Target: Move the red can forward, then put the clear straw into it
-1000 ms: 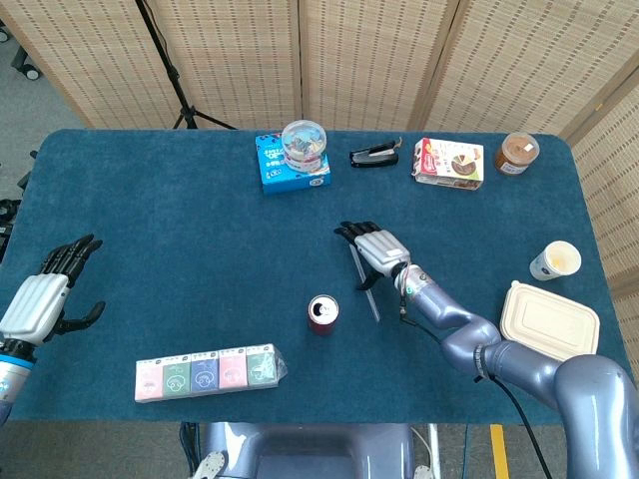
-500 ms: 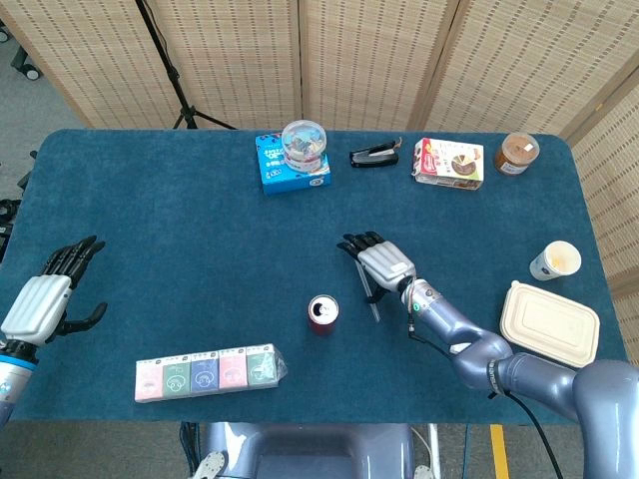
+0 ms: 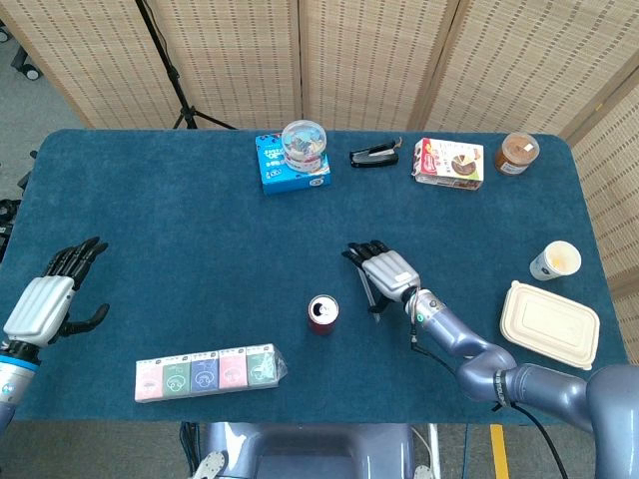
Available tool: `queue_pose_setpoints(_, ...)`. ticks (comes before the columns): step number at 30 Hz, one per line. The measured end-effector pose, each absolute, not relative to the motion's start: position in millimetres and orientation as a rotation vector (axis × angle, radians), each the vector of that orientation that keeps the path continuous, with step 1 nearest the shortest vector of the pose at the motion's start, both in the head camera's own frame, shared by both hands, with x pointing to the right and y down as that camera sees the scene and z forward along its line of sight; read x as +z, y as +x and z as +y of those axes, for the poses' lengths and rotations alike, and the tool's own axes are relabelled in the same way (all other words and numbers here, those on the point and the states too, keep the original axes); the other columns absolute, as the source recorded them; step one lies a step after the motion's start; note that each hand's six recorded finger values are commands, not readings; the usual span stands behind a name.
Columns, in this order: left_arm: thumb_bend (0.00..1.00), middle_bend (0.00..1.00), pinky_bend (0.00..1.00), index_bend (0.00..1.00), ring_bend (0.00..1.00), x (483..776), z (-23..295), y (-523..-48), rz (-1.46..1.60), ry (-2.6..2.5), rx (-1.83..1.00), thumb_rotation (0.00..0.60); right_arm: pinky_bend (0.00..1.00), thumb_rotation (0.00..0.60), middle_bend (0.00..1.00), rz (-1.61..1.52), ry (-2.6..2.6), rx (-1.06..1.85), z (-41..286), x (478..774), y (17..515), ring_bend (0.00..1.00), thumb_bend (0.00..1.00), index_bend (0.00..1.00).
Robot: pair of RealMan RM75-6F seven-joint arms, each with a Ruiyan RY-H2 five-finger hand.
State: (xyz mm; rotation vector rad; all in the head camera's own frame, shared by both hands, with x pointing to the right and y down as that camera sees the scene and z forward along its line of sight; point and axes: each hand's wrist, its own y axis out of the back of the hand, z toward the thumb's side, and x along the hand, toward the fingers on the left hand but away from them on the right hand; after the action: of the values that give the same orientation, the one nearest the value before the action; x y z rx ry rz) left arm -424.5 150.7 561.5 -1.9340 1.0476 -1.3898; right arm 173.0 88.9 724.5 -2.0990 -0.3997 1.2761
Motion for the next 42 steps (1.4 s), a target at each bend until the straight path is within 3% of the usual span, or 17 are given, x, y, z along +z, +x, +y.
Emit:
queue_pose_setpoints(21,0.36,0.0,0.0,0.0,0.0,560.6,148.7,-426.2,1.054,-1.935,-1.39,0.6,0.0,0.6,0.0,-0.38,-2.112,1.308,91.0,737.3,161.0,0.0,0.0,0.0)
queue_pose_setpoints(42,0.36,0.0,0.0,0.0,0.0,562.1,150.2,-424.9,1.036,-1.936,-1.403,0.6,0.0,0.6,0.0,-0.262,-1.946,1.358,81.4,730.8,193.7,0.0,0.0,0.0)
